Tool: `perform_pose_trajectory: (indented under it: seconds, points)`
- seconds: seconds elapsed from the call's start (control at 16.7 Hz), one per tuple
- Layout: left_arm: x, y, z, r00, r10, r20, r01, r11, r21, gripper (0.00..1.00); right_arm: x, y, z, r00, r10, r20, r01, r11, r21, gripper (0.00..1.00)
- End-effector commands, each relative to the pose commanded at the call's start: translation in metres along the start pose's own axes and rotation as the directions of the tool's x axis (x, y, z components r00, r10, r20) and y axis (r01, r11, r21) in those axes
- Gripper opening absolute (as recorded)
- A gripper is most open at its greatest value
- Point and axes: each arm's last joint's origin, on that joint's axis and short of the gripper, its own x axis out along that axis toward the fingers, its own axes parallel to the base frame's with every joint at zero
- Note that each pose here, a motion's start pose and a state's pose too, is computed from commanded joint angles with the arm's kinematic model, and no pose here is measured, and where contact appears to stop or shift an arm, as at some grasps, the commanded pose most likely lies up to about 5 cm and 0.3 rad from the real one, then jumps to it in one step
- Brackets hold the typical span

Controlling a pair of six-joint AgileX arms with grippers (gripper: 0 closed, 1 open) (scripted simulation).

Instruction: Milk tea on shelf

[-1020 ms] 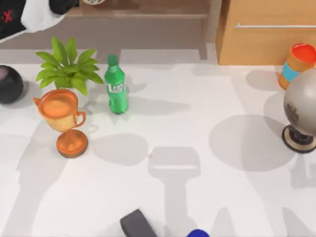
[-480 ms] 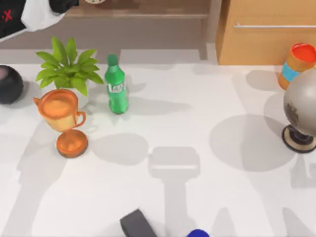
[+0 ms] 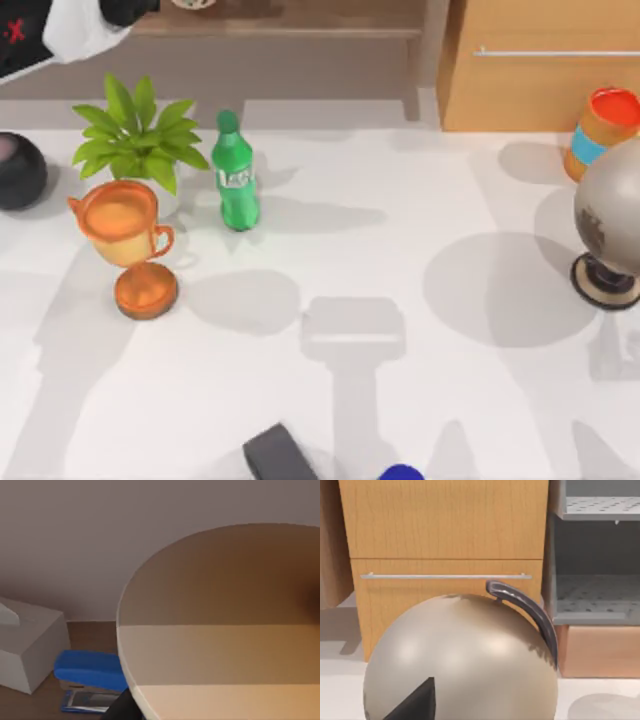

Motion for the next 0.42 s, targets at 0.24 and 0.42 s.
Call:
perform_pose_trajectory:
  seconds: [0.24,0.42]
  points:
    - [0.0,0.0,0.0,1.0,0.0,0.0,0.0,1.0,0.0,1.0,0.0,0.0,0.0,1.0,0.0,0.0,0.0,1.0,0.0,1.0]
    - [0.0,0.0,0.0,1.0,0.0,0.0,0.0,1.0,0.0,1.0,0.0,0.0,0.0,1.0,0.0,0.0,0.0,1.0,0.0,1.0]
